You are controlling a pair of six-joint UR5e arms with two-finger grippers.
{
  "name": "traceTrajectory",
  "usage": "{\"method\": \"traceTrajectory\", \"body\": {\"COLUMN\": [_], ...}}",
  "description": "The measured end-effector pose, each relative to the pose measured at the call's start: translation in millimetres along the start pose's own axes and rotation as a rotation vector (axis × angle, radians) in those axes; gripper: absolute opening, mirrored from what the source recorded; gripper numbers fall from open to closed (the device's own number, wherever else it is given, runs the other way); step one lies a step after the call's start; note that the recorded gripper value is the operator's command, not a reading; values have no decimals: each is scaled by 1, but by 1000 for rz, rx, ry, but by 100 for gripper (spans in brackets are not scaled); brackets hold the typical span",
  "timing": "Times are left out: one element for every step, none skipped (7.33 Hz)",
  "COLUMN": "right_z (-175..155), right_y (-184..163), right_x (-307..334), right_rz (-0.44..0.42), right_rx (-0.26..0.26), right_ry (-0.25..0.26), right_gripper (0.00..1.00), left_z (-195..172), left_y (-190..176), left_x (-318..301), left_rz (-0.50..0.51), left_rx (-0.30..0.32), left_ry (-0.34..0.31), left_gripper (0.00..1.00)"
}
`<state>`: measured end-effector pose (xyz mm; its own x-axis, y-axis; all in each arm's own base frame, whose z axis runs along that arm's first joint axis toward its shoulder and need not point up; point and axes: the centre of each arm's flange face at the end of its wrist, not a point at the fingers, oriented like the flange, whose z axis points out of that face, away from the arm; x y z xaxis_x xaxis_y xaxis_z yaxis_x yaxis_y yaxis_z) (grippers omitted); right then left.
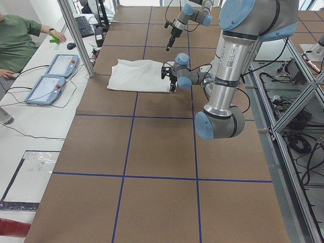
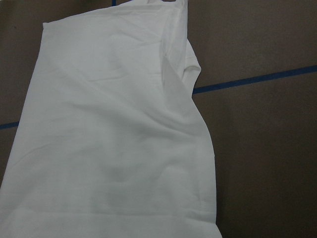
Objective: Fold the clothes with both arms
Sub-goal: 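Move both grippers to the shirt's edges nearest the robot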
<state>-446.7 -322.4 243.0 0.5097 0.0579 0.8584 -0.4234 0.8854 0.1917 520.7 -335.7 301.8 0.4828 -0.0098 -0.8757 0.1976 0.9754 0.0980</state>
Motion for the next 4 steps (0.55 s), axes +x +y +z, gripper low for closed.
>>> {"method": "traceTrajectory", "body": {"right_z": [0, 0, 1, 1], "right_y": [0, 1, 1, 2], "right_x": [0, 0, 0, 0], "right_rz": [0, -1, -1, -2], "right_rx": [-1, -1, -2, -3], "right_ry": [0, 0, 1, 1], "right_gripper": [100, 100, 100, 100], "left_z": [2, 4, 7, 10], "left_y": [3, 5, 6, 6], "left_x": [0, 0, 0, -1], "left_rz": [2, 3, 3, 3], "left_rx": [-5, -8, -10, -12], "left_ry": [-1, -4, -9, -14], "left_gripper": [85, 86, 85, 80]}}
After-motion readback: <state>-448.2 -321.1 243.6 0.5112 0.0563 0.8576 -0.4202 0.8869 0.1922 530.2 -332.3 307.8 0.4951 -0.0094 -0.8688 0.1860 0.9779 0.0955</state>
